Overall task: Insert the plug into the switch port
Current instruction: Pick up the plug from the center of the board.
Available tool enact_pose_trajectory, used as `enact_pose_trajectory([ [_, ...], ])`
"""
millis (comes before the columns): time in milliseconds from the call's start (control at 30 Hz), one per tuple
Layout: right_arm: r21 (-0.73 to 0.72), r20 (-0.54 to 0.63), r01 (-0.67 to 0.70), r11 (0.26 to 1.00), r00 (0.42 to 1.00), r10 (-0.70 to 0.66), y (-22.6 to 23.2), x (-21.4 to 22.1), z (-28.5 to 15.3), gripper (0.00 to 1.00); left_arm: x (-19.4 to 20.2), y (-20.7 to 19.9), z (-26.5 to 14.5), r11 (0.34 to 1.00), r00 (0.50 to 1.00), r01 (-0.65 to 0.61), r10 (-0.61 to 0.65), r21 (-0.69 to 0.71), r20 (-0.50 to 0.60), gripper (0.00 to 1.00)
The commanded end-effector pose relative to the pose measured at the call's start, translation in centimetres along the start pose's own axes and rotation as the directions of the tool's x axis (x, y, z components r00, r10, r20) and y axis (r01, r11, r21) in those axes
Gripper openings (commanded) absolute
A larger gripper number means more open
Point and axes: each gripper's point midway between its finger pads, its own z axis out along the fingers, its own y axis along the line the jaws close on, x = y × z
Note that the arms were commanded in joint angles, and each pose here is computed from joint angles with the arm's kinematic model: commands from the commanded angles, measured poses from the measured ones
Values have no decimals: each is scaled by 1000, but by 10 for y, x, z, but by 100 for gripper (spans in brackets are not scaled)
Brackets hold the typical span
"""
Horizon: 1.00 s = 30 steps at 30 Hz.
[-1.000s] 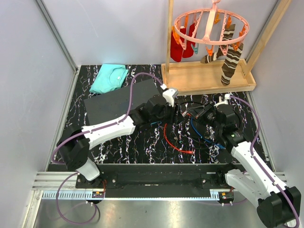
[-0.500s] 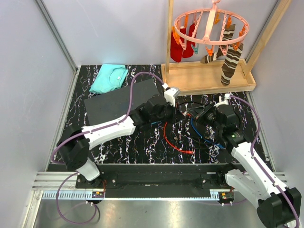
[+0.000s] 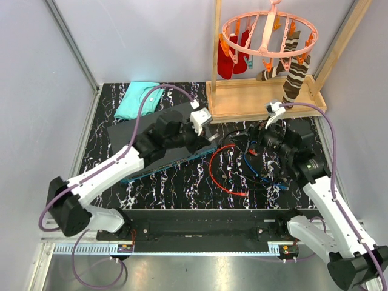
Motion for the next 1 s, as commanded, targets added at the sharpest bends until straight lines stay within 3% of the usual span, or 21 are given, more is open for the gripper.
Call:
enact_pose_trajectory([
  [0,-178,-82,300,937,944,-318,20,4,-7,86,10,-18,-33,971,979,-190,198,148,-41,0],
  [167,-404,-89,315,859,921,-380,49,9,-3,82,13,-27,-52,943,960,-248,269,221,-73,0],
  [333,-534,-62,353,768,890,-453,65,10,-7,81,5,-35,-62,925,952,-271,299,267,-70,0],
  [967,-632,-43,423,649,818,-574,88,25,3,71,-23,-56,-62,881,953,-259,301,396,-46,0],
])
